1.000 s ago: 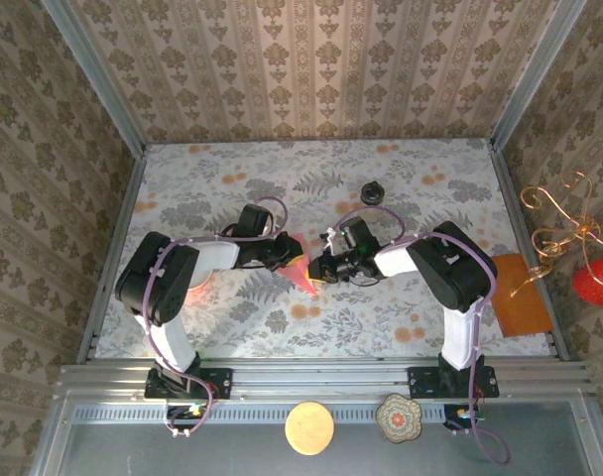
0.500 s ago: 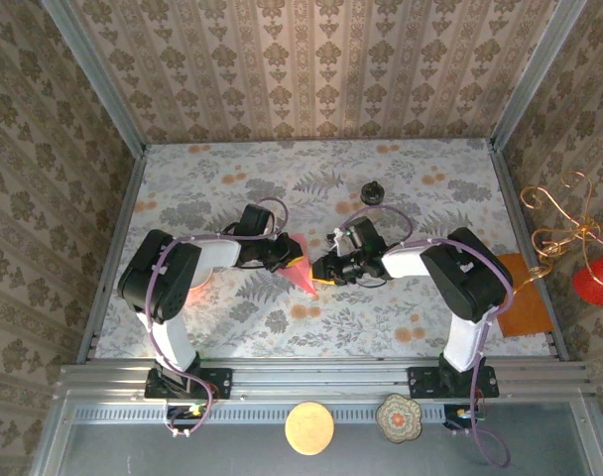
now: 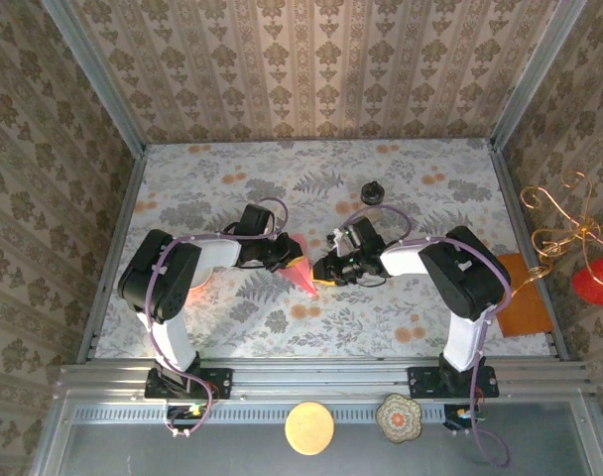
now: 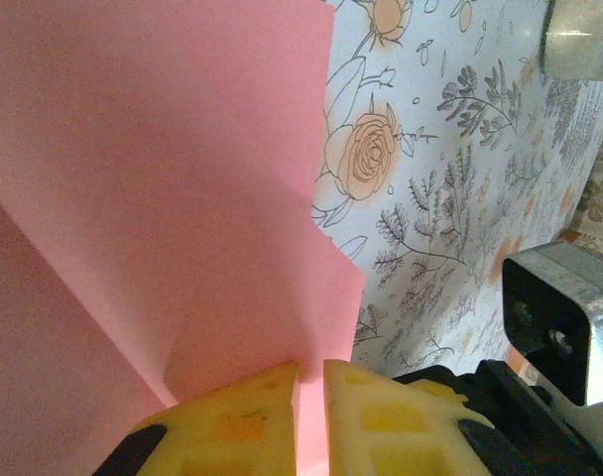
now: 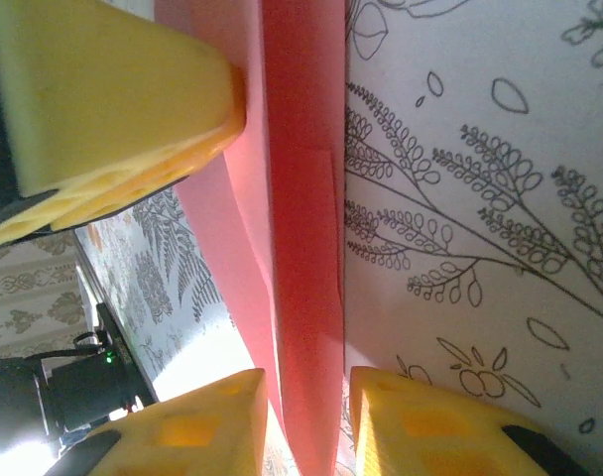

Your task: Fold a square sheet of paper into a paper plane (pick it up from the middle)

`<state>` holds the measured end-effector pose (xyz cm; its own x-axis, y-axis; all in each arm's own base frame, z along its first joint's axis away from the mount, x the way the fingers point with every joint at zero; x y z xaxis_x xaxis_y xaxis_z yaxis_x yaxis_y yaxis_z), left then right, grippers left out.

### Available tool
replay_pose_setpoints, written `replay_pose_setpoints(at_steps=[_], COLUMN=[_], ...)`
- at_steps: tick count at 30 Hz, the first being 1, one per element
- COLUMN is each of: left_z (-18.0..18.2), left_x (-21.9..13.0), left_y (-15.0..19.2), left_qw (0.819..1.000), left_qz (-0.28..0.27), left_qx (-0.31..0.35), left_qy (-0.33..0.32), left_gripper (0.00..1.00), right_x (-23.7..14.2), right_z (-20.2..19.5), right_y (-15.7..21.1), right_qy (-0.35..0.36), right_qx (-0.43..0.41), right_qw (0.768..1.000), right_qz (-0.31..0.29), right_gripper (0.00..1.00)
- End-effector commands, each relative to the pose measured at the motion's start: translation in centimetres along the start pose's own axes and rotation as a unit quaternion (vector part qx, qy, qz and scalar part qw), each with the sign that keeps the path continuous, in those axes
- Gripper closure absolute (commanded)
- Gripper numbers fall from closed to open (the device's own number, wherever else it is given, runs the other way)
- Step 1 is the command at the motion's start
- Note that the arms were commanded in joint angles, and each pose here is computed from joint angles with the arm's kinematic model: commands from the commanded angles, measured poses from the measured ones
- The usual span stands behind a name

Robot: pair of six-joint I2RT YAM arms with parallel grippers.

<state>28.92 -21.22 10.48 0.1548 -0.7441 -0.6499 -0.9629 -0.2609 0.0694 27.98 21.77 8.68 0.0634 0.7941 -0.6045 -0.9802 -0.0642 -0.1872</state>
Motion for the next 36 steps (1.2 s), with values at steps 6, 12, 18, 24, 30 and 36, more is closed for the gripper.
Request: replay_pose_setpoints(at_steps=[6,12,18,24,30,36], left_z=[0.3,0.3,0.4,0.6,0.5,0.5], left_x=[0.4,0.6,0.7,0.8,0.7,0.6], left_y=[0.0,-0.1,-0.1,-0.1,0.0,0.0], left_qw=[1.0,1.0,1.0,1.0,1.0,1.0], left_qz=[0.004,0.005,0.007,0.009,0.009,0.009], left_qx=[-0.001,-0.003,-0.004,-0.006,-0.004,-0.004], left_qy=[-0.014,-0.015,-0.018,-0.02,-0.018,-0.018], left_gripper=[0.85,0.85,0.85,0.85,0.86,0.86], right_x=[0.9,1.3,1.5,0.1,-3.0,-1.5], right_z=[-0.9,-1.1,-1.3,0.0,3.3,5.1], right_y=[0.4,0.6,0.8,0.5,0.0,0.2], right_qy=[0.025,0.039,0.058,0.054,0.05,0.015], right_qx=[0.005,0.007,0.007,-0.01,-0.062,-0.087], right_qw=[0.999,0.998,0.997,0.998,0.996,0.996], right_qz=[0.025,0.039,0.043,0.008,-0.051,-0.01], right_gripper=[0.75,0.76,0.76,0.75,0.74,0.81])
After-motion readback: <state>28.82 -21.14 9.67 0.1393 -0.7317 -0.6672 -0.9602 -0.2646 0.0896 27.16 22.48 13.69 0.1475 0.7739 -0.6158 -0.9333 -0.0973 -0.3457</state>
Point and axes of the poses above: each hand's point on the last joint's axis, 136 mm out from that joint toward the fingers, its own x axis out along the fingers, its own z axis along the line the jaws close on, y = z × x, the point moved 10 cm from there along -x, back along the fingers, and after that the axes turned 5 degrees about -x, right-handed, at the moved point
